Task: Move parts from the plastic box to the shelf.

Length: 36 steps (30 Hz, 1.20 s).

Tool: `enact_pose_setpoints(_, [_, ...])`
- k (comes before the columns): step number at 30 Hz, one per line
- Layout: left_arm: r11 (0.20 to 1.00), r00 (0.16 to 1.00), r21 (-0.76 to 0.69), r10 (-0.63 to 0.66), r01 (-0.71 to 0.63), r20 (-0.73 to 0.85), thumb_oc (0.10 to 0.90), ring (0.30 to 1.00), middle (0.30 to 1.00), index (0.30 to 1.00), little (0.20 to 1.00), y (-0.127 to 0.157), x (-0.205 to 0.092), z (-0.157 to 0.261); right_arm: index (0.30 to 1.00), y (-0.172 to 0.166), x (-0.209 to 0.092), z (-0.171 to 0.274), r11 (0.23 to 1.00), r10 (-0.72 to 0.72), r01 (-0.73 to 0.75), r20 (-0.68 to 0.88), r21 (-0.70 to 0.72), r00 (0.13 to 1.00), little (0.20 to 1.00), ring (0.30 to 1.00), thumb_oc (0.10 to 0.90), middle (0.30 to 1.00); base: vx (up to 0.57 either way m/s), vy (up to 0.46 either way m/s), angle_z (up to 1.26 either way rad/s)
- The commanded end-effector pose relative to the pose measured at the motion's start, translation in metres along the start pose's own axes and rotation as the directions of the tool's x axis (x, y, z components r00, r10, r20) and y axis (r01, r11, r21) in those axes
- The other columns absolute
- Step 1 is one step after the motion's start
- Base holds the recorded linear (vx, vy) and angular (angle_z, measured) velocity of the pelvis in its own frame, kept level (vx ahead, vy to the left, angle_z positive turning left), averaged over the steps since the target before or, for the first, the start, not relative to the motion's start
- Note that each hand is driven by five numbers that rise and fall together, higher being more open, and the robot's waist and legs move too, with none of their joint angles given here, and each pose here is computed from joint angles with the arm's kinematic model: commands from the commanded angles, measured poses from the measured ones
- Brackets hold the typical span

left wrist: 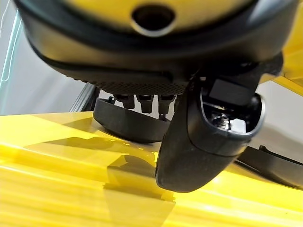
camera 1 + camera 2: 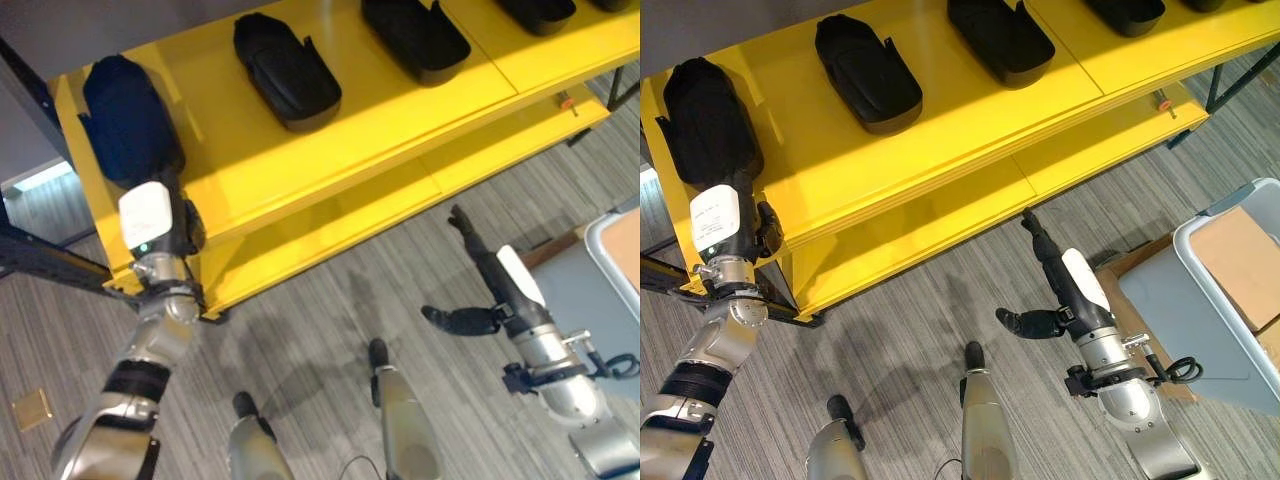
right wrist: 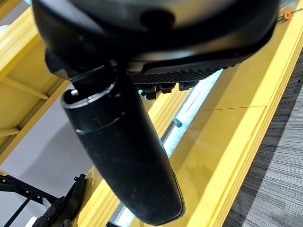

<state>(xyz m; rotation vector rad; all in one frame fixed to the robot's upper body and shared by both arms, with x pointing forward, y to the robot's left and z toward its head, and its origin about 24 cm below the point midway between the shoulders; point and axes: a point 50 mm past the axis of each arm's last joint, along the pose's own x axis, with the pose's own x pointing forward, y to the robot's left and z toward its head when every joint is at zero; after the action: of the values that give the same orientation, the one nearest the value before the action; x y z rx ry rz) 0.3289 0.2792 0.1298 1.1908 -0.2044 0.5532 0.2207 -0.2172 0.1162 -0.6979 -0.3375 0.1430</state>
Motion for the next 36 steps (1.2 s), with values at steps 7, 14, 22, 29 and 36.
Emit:
enact_pose_setpoints(7, [0.999,0.999,-0.027,0.045,-0.044,0.031,0.900,1.000,1.000,1.000,1.000,0.010,0.000,0.001,1.000,-0.019,0.010,0.039,0.993,-0.113,0.115,0.223,0.002,0.968,1.000,1.000,0.900,1.000,0.00,0.000,0.00])
enact_pose_setpoints(14, [0.999,0.999,-0.031,0.034,-0.033,0.035,0.900,1.000,1.000,1.000,1.000,0.009,-0.004,0.000,1.000,-0.019,0.008,0.038,0.993,-0.116,0.119,0.216,-0.001,0.970,1.000,1.000,0.900,1.000,0.00,0.000,0.00])
enact_pose_setpoints(22, [0.998,0.997,-0.048,0.045,-0.042,0.063,0.900,1.000,1.000,1.000,1.000,0.015,-0.004,0.005,1.000,-0.021,0.008,0.036,0.991,-0.125,0.130,0.205,-0.013,0.971,1.000,1.000,0.900,1.000,0.00,0.000,0.00])
enact_pose_setpoints(29, [0.997,0.996,-0.061,0.051,-0.046,0.077,0.900,1.000,1.000,1.000,1.000,0.020,-0.003,0.006,1.000,-0.021,0.007,0.035,0.992,-0.124,0.129,0.195,-0.014,0.973,1.000,1.000,0.900,1.000,0.00,0.000,0.00])
enact_pose_setpoints(36, [0.995,0.992,-0.071,0.081,-0.074,0.101,0.900,1.000,1.000,1.000,1.000,0.028,-0.003,0.010,1.000,-0.022,0.007,0.033,0.991,-0.124,0.130,0.189,-0.017,0.974,1.000,1.000,0.900,1.000,0.00,0.000,0.00])
